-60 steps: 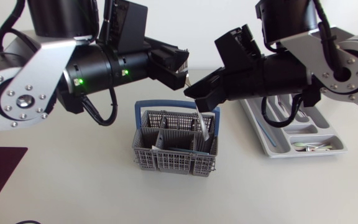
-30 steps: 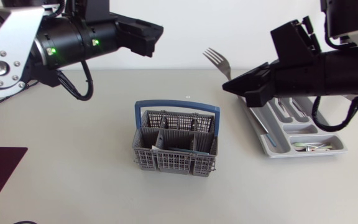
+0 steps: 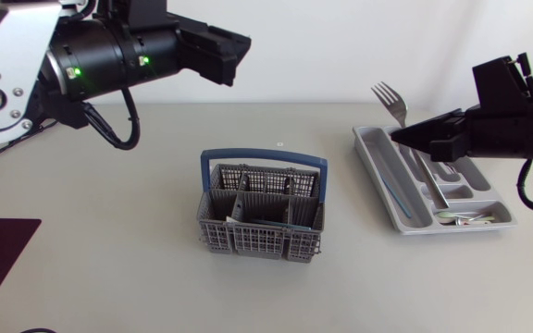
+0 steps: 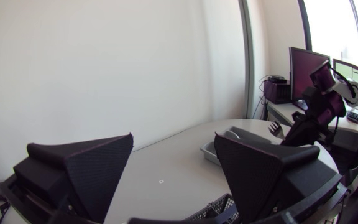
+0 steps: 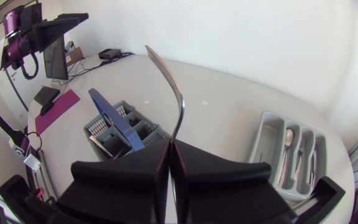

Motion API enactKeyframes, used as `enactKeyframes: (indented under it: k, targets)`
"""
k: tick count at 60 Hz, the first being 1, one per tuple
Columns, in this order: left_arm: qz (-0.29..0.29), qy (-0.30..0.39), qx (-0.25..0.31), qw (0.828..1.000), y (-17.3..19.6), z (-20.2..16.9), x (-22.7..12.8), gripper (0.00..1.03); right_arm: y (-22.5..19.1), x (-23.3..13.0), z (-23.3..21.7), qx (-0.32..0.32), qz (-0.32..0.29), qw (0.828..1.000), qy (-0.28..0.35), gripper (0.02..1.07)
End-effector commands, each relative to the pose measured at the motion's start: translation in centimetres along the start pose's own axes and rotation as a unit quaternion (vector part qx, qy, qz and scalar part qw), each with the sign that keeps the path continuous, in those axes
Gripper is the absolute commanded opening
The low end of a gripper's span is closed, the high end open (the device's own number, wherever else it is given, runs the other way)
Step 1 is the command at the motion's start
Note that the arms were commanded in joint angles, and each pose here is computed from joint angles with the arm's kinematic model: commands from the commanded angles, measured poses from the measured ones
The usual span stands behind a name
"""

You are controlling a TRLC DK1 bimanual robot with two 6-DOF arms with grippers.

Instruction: Sort the cutlery from the basket into the organizer compartments.

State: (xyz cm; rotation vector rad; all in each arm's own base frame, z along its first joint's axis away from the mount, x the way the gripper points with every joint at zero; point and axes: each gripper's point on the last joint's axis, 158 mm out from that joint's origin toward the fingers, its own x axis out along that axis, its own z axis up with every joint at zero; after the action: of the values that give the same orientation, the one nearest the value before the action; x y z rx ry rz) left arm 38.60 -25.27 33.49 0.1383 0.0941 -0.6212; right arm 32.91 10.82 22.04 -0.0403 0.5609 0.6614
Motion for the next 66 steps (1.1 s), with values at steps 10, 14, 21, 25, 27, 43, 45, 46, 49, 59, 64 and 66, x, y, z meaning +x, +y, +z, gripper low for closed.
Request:
enactKeyframes:
  k: [10,14,21,25,27,43,45,46,49,59,64,66]
  targets:
    - [-0.088,0.055,0.121,0.987,-7.9,-4.5,0.4,0.9,-5.7,-1.3,-1.5,0.041,-0.041,0.998,0.0,0.07]
    - [-0.101,0.072,0.139,0.982,-8.8,-5.8,0.6,0.9,-7.8,-1.2,-1.9,0.055,-0.051,0.997,0.002,0.07]
    - [-0.121,0.092,0.166,0.974,-10.2,-7.8,0.7,0.9,-11.9,-1.0,-2.9,0.084,-0.065,0.994,0.009,0.07]
    - [-0.129,0.103,0.187,0.968,-11.2,-9.0,0.7,0.9,-14.1,-0.5,-3.7,0.097,-0.073,0.992,0.013,0.07]
    - [-0.133,0.106,0.199,0.965,-11.7,-9.5,0.6,0.9,-15.0,-0.3,-3.8,0.101,-0.076,0.992,0.014,0.07]
    - [-0.17,0.143,0.265,0.938,-14.2,-13.3,0.2,0.9,-22.0,2.0,-4.7,0.128,-0.088,0.988,0.021,0.07]
    - [-0.178,0.151,0.274,0.933,-14.5,-13.9,0.0,0.89,-22.7,2.3,-4.8,0.132,-0.09,0.987,0.022,0.07]
    - [-0.18,0.154,0.278,0.931,-14.6,-14.2,-0.1,0.89,-23.2,2.4,-4.9,0.135,-0.09,0.987,0.022,0.07]
    - [-0.189,0.163,0.287,0.925,-14.9,-15.0,-0.3,0.89,-24.4,3.0,-5.1,0.138,-0.092,0.986,0.025,0.07]
    - [-0.211,0.181,0.313,0.908,-15.8,-16.9,-1.3,0.89,-28.9,4.7,-5.8,0.158,-0.106,0.981,0.031,0.07]
    - [-0.219,0.187,0.322,0.902,-16.0,-17.8,-1.6,0.89,-31.0,6.1,-6.8,0.167,-0.11,0.979,0.039,0.07]
    - [-0.219,0.188,0.322,0.902,-16.0,-17.9,-1.6,0.89,-31.6,6.5,-6.9,0.174,-0.111,0.978,0.039,0.07]
